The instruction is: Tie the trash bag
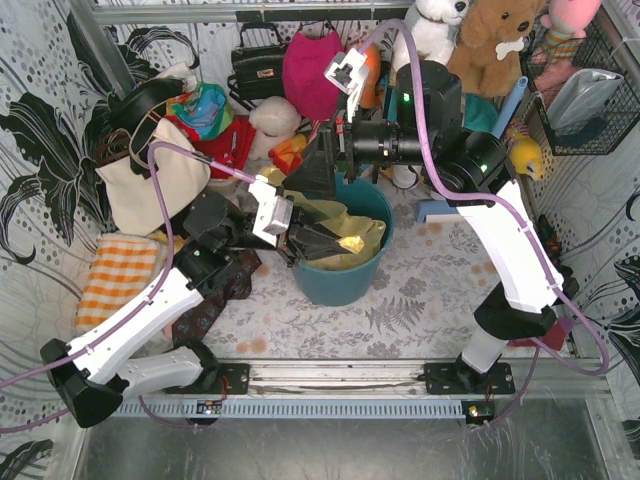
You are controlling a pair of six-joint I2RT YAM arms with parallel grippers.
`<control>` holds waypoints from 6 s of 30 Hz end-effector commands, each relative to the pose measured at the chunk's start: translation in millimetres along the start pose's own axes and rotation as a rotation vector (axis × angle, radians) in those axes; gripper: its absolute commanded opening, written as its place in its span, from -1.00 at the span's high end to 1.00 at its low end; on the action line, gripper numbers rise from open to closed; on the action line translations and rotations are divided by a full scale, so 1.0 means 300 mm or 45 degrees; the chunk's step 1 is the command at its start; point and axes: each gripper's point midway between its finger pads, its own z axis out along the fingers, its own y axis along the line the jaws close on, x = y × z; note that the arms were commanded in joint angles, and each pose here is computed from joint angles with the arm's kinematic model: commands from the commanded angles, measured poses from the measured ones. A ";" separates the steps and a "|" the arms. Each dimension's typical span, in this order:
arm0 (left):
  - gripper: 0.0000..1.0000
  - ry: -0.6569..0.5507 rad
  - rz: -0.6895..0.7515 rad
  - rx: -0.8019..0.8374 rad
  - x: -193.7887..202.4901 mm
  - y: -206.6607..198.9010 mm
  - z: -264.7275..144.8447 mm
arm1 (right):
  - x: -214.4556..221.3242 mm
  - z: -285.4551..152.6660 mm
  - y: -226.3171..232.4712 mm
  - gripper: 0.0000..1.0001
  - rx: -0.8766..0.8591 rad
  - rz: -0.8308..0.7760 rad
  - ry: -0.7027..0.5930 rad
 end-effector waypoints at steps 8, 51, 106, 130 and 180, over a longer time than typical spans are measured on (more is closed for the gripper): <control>1.00 -0.051 0.021 0.033 -0.026 -0.032 -0.009 | -0.031 0.029 0.038 -0.85 -0.062 -0.112 -0.046; 1.00 0.009 0.249 -0.514 -0.119 0.167 -0.105 | 0.048 -0.101 -0.126 1.00 0.494 0.227 -0.350; 0.82 0.054 0.240 -0.936 -0.067 0.307 -0.236 | 0.189 -0.166 -0.085 1.00 0.284 0.243 -0.644; 1.00 0.119 0.328 -0.613 -0.036 0.179 -0.174 | 0.084 -0.126 -0.101 1.00 0.288 0.304 -0.737; 1.00 0.106 0.076 0.314 -0.099 -0.021 -0.069 | 0.259 -0.134 -0.163 1.00 0.463 0.399 -0.470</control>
